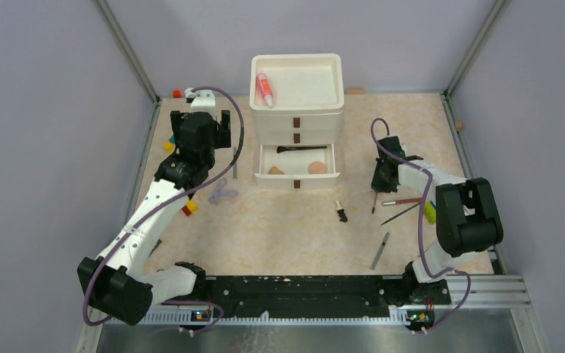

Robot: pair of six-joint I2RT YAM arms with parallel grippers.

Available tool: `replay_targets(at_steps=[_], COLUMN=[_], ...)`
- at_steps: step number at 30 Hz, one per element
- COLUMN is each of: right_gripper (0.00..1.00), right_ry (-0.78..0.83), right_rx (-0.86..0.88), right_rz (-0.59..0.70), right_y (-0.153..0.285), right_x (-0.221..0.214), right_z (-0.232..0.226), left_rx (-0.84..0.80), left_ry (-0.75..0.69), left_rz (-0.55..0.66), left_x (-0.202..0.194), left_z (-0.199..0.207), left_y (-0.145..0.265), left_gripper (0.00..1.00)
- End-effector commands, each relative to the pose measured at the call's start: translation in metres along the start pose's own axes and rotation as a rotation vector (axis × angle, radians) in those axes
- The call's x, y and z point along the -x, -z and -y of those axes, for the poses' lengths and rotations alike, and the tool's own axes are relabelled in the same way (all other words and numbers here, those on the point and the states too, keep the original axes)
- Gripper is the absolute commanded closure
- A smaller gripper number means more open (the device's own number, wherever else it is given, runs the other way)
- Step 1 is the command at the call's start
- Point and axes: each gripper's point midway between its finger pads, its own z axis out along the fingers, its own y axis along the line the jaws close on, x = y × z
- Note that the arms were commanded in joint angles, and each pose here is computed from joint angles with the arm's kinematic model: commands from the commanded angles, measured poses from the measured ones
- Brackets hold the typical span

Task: Organize the makeup
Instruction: Pick up the makeup brush from the center of the board, then place the makeup brush in the drawer.

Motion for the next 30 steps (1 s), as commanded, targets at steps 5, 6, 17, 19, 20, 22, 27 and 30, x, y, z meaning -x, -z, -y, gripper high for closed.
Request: replay_targets(at_steps=[5,6,17,19,20,22,27,30], right_gripper=[1.0,1.0,1.0,1.0,1.0,1.0,1.0,1.0], right_ry=[0.027,0.035,0.17,0.268,0.344,0.521,0.89,1.081], right_rx=[0.088,0.111,0.382,0.44,0.49,0.586,0.684,0.743], right_rz=[0.02,0.036,0.423,0.491,0.522,0.597,0.801,0.837], right_y=[0.007,0.012,0.107,0.127,0.138,0.159,0.193,0.198], right_x=[0.009,0.013,0.089,0.095,0.093,0.084,0.071,0.064], right_z=[-0.014,-0.018,-0.074,-0.1,-0.119,-0.156,-0.222,-0.252], left_rx=[-0.011,-0.011,-0.013,-0.021,-0.024,-0.026,-0.021,-0.02], left_ry=[0.023,0.024,0.027,0.029,0.028,0.028,0.027,0.027], left_rz=[0.055,0.056,0.057,0.057,0.056,0.057,0.059,0.059], left_x=[0.02,0.02,0.019,0.02,0.019,0.019,0.02,0.019], left_z=[-0.002,-0.002,-0.001,0.001,0.001,0.001,0.0,0.0], left_y=[0.005,0.005,0.004,0.004,0.004,0.004,0.004,0.004], left_gripper=[0.01,0.01,0.01,0.01,0.01,0.01,0.01,0.01])
